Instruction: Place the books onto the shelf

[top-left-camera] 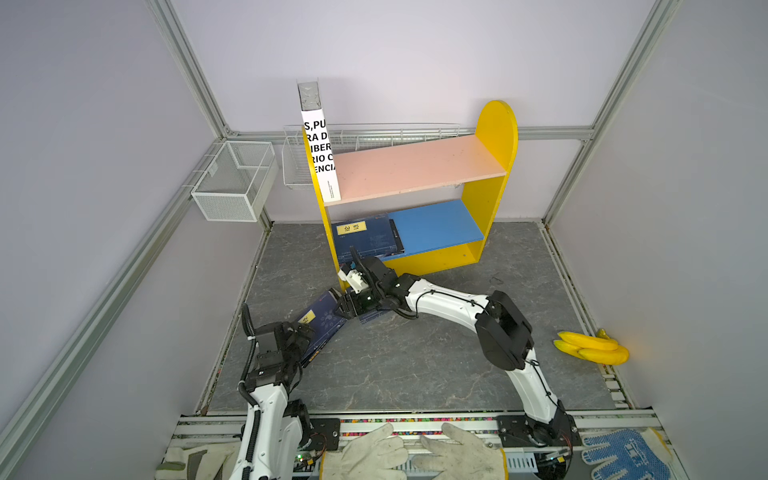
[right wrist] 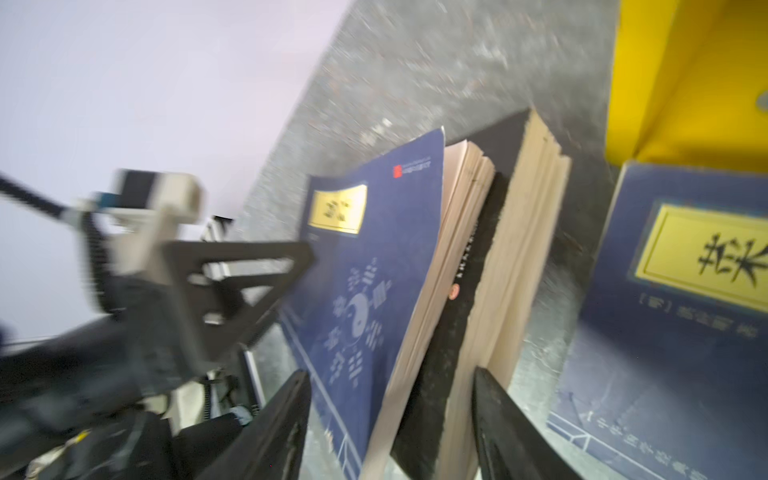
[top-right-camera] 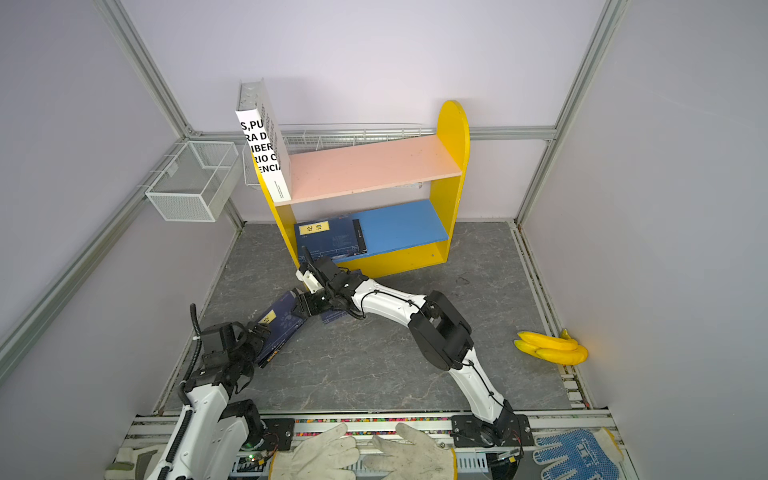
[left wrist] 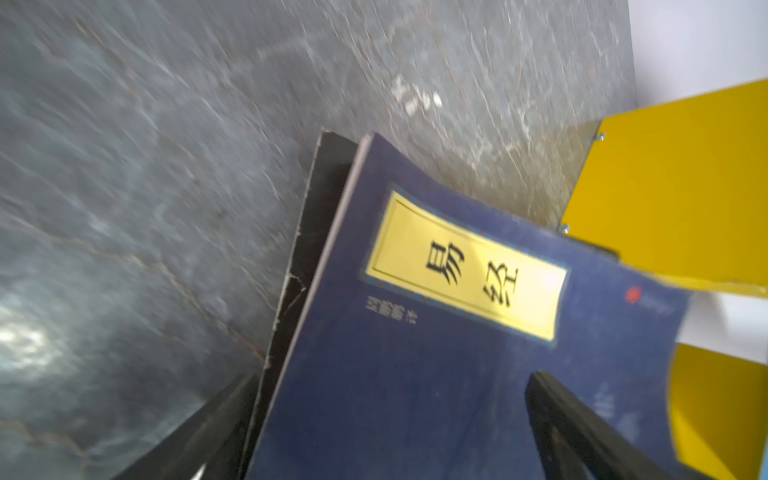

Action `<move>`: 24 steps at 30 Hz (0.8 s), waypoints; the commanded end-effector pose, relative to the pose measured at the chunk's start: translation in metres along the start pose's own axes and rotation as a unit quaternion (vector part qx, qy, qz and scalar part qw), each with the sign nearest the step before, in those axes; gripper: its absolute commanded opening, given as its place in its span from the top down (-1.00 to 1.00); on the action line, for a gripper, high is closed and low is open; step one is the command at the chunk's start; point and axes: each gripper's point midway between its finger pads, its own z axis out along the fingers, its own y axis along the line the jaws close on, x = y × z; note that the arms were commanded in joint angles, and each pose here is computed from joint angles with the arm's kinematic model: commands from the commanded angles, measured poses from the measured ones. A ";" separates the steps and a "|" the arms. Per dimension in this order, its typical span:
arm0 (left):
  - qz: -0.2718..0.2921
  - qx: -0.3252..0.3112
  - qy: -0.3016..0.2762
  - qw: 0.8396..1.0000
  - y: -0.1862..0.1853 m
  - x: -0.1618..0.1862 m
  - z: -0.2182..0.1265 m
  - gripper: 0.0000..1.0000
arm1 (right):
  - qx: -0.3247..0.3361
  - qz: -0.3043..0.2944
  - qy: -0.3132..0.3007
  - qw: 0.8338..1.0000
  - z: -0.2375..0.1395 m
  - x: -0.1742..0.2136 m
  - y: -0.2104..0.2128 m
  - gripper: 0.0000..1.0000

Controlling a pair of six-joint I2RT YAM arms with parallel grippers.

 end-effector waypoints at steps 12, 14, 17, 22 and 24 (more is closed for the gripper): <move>0.082 0.236 0.110 0.962 -0.129 0.044 -0.030 -0.96 | -0.047 0.023 0.035 0.998 -0.039 0.060 0.022 -0.23; 0.094 0.238 0.120 0.959 -0.141 0.055 -0.024 -0.97 | -0.033 0.032 0.035 0.998 -0.049 0.066 0.012 -0.22; 0.111 0.246 0.136 0.953 -0.159 0.071 -0.018 -0.96 | -0.011 0.048 0.038 0.998 -0.064 0.079 -0.009 -0.21; 0.129 0.241 0.171 0.947 -0.172 0.091 -0.004 -0.96 | 0.034 0.083 0.046 0.995 -0.086 0.106 -0.049 -0.20; 0.132 0.243 0.180 0.944 -0.175 0.097 0.000 -0.96 | 0.056 0.092 0.053 0.993 -0.095 0.116 -0.062 -0.19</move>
